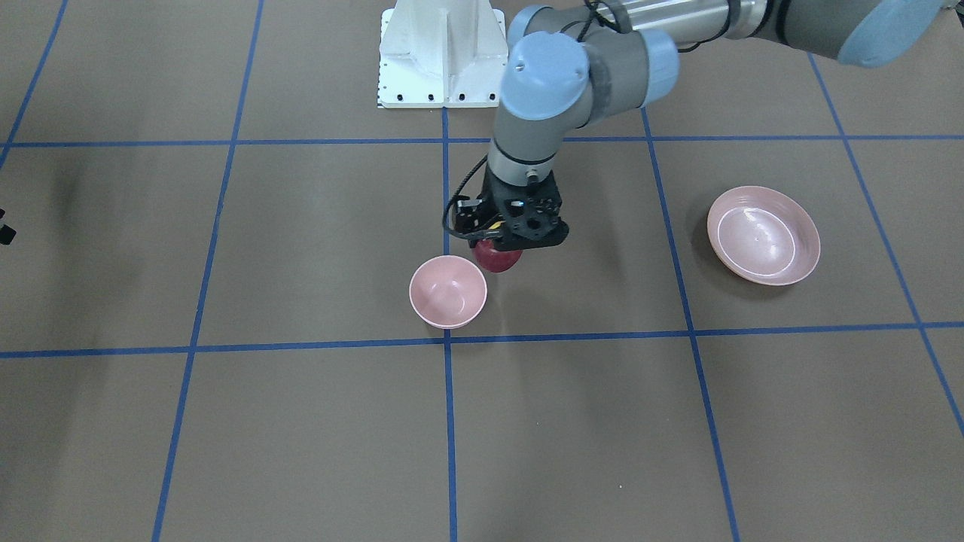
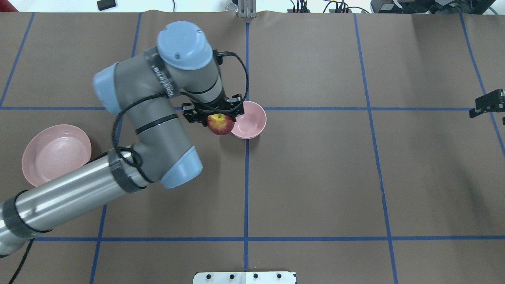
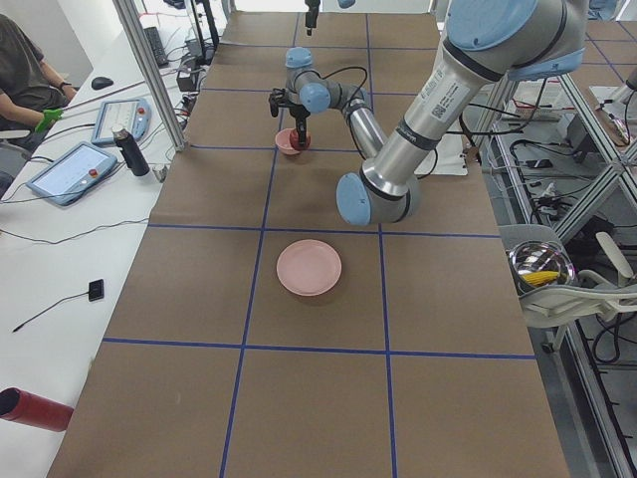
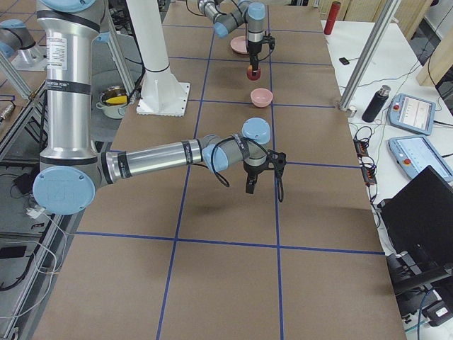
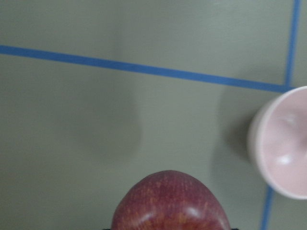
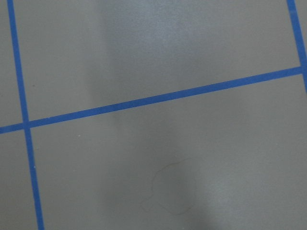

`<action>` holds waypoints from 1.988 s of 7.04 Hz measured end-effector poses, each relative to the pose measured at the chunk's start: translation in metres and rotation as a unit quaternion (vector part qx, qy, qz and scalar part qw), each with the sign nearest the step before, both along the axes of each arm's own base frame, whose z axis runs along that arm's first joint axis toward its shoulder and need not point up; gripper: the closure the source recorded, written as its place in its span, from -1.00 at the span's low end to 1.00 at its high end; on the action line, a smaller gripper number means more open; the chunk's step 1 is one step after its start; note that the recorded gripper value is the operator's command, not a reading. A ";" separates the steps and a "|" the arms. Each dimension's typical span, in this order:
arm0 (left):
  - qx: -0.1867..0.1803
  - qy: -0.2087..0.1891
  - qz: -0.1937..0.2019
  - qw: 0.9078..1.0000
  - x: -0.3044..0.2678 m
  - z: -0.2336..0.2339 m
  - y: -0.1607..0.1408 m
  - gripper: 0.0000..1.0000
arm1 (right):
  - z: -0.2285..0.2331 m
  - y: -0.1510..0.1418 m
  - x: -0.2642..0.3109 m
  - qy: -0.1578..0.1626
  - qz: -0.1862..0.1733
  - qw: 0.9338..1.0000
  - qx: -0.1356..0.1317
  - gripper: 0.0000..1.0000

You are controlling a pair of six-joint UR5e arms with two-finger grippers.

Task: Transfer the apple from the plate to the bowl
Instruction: 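Carry the red apple with the left gripper over the pink bowl, then lower the apple into the bowl and open the left gripper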

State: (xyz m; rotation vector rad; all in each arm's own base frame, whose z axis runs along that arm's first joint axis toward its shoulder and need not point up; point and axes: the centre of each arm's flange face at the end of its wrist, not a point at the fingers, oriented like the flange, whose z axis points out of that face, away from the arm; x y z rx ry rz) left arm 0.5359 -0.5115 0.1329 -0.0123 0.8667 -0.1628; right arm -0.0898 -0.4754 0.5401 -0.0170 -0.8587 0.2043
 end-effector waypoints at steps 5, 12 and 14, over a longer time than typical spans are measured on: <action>0.002 -0.018 -0.010 1.000 0.057 -0.016 -0.036 1.00 | -0.001 -0.001 0.001 -0.001 0.000 1.000 0.004 -1.00; 0.003 -0.015 -0.002 1.000 0.079 0.015 -0.026 -0.96 | 0.000 -0.005 0.000 0.000 0.000 1.000 0.003 -1.00; -0.012 0.012 -0.003 1.000 0.052 0.003 -0.019 -0.96 | 0.001 -0.007 0.000 0.000 0.000 1.000 0.003 -1.00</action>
